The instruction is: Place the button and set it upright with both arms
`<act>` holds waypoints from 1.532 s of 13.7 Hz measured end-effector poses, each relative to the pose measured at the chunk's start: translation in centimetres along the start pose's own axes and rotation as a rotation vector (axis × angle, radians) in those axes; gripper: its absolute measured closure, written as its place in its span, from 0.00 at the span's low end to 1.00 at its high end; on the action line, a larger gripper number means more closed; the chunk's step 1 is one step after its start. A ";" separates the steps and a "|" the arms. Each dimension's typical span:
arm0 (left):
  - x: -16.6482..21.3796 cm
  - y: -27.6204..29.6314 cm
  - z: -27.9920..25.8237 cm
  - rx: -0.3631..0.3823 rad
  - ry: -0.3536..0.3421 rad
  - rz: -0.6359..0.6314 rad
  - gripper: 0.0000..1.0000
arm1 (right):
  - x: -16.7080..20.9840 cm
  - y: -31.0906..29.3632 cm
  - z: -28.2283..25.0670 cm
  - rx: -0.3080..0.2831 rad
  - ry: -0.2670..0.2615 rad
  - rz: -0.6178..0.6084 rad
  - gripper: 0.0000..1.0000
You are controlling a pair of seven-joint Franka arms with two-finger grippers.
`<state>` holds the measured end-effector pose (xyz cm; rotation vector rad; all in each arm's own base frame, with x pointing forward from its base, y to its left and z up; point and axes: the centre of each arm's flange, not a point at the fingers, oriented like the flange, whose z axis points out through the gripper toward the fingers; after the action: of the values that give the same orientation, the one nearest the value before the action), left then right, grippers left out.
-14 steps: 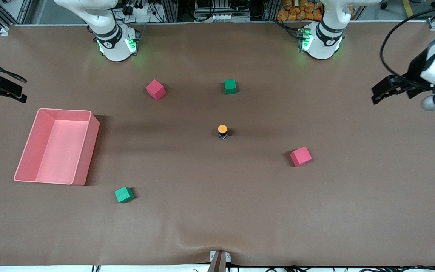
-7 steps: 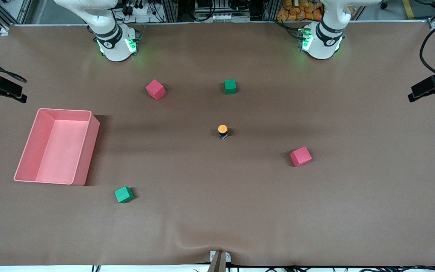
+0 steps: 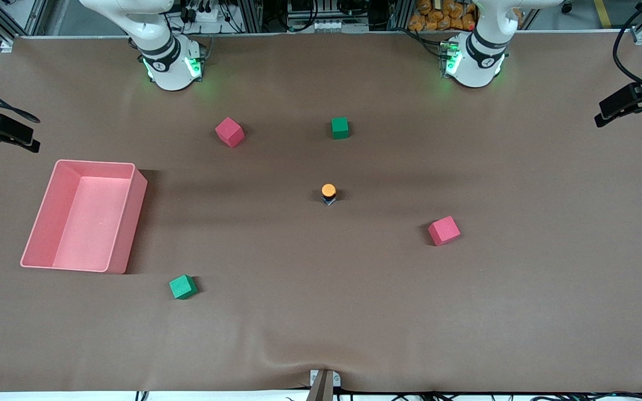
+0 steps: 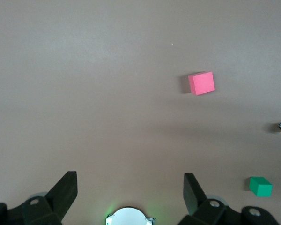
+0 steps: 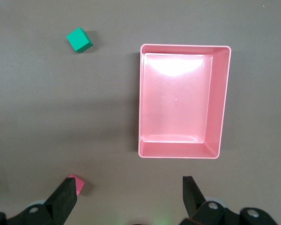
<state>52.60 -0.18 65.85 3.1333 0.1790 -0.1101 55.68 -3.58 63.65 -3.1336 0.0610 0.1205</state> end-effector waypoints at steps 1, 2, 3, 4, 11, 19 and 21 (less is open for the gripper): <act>0.1 0.0 0.3 -0.002 -0.002 0.002 0.00 | 0.0 0.0 0.0 0.000 0.000 0.000 0.00; 0.3 -0.1 0.6 -0.002 -0.005 0.003 0.00 | 0.0 0.0 0.0 0.000 0.000 0.001 0.00; 0.5 -0.2 0.9 -0.003 -0.008 0.002 0.00 | 0.0 0.0 0.0 0.000 0.000 0.001 0.00; 0.7 -0.4 1.2 -0.005 -0.012 0.000 0.00 | 0.0 0.0 0.0 0.000 0.000 0.001 0.00; 2.1 -0.3 2.1 -0.028 0.012 -0.003 0.00 | 0.2 0.0 0.2 0.000 -0.005 0.001 0.00; 2.1 0.2 2.3 -0.027 0.015 0.053 0.00 | 0.2 -0.1 0.2 0.000 -0.002 -0.001 0.00; 2.1 0.2 2.3 -0.027 0.013 0.054 0.00 | 0.2 -0.2 0.2 0.000 -0.001 -0.003 0.00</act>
<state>54.57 -0.14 63.36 3.1098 0.0954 -0.0858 55.88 -3.35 63.43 -3.1336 0.0562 0.1225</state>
